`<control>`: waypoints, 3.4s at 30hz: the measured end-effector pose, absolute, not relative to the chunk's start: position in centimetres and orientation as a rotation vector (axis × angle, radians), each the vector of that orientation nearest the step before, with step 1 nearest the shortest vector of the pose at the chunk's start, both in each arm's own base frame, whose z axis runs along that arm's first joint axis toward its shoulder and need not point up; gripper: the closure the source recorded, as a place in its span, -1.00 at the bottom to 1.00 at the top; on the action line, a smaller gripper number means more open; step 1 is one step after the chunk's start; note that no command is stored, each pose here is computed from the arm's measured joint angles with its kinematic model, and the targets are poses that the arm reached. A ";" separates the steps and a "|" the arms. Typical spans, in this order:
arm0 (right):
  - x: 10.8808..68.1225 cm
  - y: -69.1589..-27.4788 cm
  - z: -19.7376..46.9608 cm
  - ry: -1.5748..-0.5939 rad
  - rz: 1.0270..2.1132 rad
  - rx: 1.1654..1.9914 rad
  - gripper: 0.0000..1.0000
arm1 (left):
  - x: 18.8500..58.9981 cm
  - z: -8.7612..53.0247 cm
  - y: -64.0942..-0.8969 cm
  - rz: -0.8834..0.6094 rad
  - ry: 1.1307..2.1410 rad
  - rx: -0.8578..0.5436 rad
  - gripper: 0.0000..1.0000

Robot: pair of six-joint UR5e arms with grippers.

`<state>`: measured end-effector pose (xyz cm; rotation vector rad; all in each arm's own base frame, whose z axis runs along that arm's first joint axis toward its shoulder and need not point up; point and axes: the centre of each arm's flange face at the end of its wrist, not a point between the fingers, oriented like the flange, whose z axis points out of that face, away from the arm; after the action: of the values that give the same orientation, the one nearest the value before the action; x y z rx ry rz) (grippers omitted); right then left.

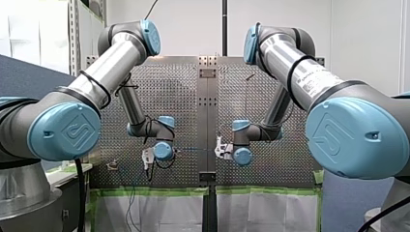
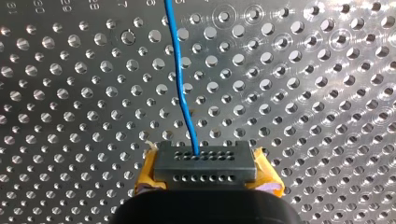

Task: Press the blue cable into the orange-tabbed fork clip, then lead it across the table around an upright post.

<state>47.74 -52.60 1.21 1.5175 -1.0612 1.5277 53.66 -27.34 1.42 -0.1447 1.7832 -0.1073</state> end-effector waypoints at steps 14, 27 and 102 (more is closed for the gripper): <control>48.3 -53.7 4.8 -1.068 1.494 1.488 1.00 | 53.5 5.6 -27.7 -0.041 1.756 -0.157 0.97; 49.0 -52.9 12.2 -1.059 1.512 1.493 1.00 | 52.3 13.2 -29.3 -0.089 1.719 -0.176 0.97; 42.3 -50.2 47.7 -0.972 1.719 1.158 1.00 | 52.2 47.7 -35.4 -0.351 1.430 -0.141 0.97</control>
<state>42.26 -50.22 47.72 1.1580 -0.9717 1.7193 52.21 -35.42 47.72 -0.1413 1.4305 -0.3509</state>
